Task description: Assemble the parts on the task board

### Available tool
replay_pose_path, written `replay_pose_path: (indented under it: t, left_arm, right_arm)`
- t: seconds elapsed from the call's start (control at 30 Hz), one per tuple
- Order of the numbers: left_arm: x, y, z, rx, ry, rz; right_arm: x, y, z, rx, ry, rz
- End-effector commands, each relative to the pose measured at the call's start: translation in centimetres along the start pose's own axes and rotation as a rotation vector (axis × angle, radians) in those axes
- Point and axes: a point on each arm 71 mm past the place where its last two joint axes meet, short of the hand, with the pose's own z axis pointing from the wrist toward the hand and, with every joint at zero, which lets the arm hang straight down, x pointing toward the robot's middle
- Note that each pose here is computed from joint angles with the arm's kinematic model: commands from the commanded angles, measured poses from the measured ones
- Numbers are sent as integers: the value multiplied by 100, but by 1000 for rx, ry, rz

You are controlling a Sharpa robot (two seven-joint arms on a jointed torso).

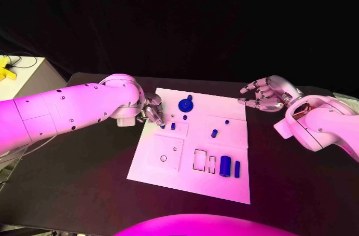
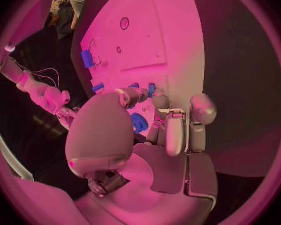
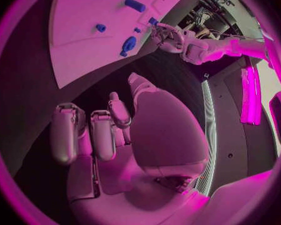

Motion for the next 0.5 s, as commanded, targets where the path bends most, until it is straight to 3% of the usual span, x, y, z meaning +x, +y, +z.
replay_pose_path:
  t: [0.03, 0.5]
  left_arm:
    - [29, -14, 16, -1, 13, 11]
    - [82, -22, 29, -7, 54, 36]
  right_arm:
    - [9, 10, -1, -12, 7, -4]
    - [8, 7, 1, -11, 7, -5]
